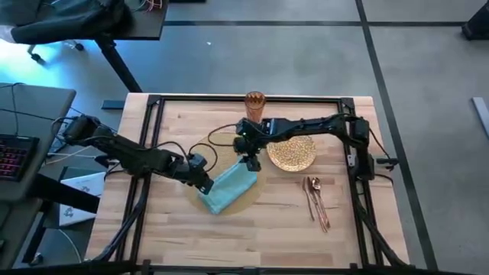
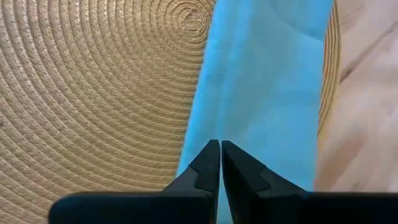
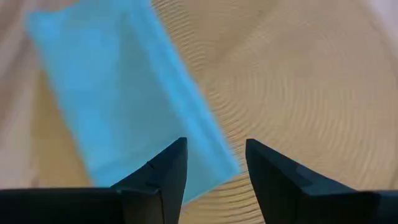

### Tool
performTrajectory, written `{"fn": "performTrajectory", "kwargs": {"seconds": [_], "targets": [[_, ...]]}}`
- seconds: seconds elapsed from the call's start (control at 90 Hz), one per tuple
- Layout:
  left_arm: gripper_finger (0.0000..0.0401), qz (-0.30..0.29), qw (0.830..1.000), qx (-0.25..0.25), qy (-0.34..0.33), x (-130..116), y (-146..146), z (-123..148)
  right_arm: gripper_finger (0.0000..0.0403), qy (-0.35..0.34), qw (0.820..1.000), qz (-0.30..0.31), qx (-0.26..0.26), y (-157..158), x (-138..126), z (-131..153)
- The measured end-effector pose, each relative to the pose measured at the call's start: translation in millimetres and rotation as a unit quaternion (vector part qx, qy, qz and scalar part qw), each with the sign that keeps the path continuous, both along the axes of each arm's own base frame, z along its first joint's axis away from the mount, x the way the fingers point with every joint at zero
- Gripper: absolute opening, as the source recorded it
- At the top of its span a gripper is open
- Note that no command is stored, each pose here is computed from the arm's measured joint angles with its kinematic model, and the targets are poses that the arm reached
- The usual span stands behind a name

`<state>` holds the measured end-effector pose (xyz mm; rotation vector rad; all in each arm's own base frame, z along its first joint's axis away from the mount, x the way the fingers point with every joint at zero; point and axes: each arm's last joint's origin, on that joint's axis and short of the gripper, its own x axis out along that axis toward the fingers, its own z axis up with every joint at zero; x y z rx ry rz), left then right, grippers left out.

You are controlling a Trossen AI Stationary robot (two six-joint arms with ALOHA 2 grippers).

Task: Set table place
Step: Move the blue table napkin to the middle left of the table

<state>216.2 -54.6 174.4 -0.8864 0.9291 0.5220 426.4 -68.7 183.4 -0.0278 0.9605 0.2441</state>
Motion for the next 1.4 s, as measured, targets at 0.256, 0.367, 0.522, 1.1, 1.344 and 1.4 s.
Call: {"fn": "performTrajectory", "kwargs": {"seconds": [0.256,0.367,0.522,1.1,1.344,1.4], "targets": [[0.0003,-0.009,1.000,-0.015,0.004,0.0,-1.1,0.0,0.0219,0.043,0.999,0.027,0.021,-2.8,4.8,-41.8],[0.0003,-0.016,1.000,-0.026,0.007,-0.3,-1.9,-0.1,0.0207,0.057,0.998,0.020,-0.008,2.5,7.2,-51.9],[0.0003,-0.015,1.000,-0.027,0.005,0.2,-1.6,0.1,0.0140,0.053,0.997,0.047,-0.011,11.3,8.8,-53.3],[0.0023,-0.092,0.964,0.209,-0.138,17.9,9.3,50.2,0.0001,0.069,0.997,0.019,0.020,19.3,29.6,57.6],[0.0110,-0.095,0.946,0.251,-0.179,27.8,22.4,59.4,0.0000,0.073,0.997,-0.005,0.032,20.7,29.1,77.9],[0.0128,-0.100,0.944,0.252,-0.189,31.2,26.1,60.4,0.0000,0.075,0.997,-0.012,0.034,20.9,29.1,77.7]]}}
